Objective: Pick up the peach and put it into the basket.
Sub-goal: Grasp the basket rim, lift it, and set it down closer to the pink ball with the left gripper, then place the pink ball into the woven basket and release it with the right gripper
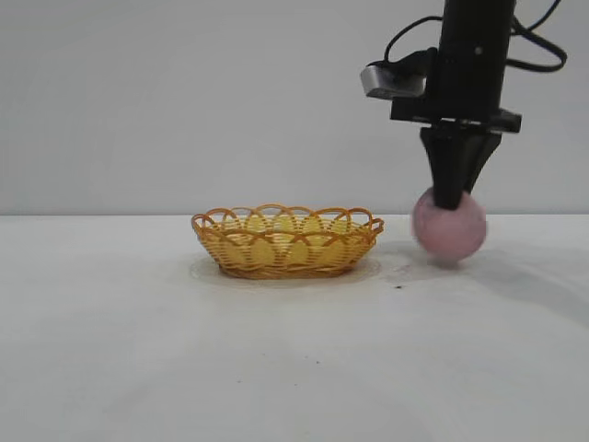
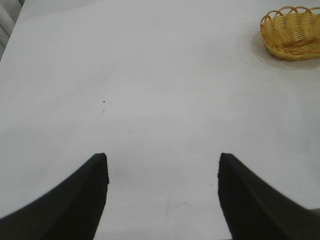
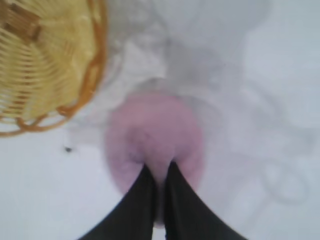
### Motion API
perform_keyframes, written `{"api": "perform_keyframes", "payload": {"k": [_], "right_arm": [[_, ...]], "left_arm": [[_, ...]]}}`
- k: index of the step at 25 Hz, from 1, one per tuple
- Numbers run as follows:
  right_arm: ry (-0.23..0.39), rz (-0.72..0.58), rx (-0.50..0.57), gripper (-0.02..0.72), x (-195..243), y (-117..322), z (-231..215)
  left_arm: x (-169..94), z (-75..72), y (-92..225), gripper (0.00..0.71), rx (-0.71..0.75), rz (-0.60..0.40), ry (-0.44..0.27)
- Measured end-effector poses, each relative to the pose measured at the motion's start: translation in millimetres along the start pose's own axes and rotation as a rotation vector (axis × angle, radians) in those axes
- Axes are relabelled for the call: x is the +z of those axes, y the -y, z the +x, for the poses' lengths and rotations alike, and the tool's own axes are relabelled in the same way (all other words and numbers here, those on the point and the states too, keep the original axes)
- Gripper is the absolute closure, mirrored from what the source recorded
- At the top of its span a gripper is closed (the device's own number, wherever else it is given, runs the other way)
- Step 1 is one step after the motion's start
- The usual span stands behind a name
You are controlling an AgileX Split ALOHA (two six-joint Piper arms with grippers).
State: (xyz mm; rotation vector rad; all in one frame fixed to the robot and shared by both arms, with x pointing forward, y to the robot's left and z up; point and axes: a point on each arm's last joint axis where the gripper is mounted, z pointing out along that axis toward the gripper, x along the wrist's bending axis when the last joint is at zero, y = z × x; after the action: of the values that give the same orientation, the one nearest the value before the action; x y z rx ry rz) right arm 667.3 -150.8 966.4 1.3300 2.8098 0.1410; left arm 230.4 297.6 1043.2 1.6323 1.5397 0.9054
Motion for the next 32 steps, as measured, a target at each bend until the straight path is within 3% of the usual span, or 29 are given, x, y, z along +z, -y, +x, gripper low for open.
{"api": "perform_keyframes", "payload": {"k": [3, 6, 10, 19, 25, 31, 32], "right_arm": [[0.014, -0.046, 0.006, 0.703, -14, -8, -2], [-0.049, -0.129, 0.018, 0.703, -29, -18, 5], [-0.080, -0.189, -0.036, 0.703, -42, -32, 28], [-0.124, -0.172, -0.218, 0.703, -35, -48, 101], [-0.172, -0.117, -0.226, 0.703, -4, -53, 114], [-0.178, -0.097, -0.223, 0.703, 8, -54, 113], [-0.175, -0.098, -0.223, 0.647, 9, -54, 113]], "left_arm": [[0, 0.0, 0, 0.294, 0.000, 0.000, 0.000], [0, 0.0, 0, 0.294, 0.000, 0.000, 0.000], [0, 0.0, 0, 0.294, 0.000, 0.000, 0.000], [0, 0.0, 0, 0.294, 0.000, 0.000, 0.000], [0, 0.0, 0, 0.294, 0.000, 0.000, 0.000], [0, 0.0, 0, 0.294, 0.001, 0.000, 0.000], [0, 0.0, 0, 0.294, 0.001, 0.000, 0.000]]}}
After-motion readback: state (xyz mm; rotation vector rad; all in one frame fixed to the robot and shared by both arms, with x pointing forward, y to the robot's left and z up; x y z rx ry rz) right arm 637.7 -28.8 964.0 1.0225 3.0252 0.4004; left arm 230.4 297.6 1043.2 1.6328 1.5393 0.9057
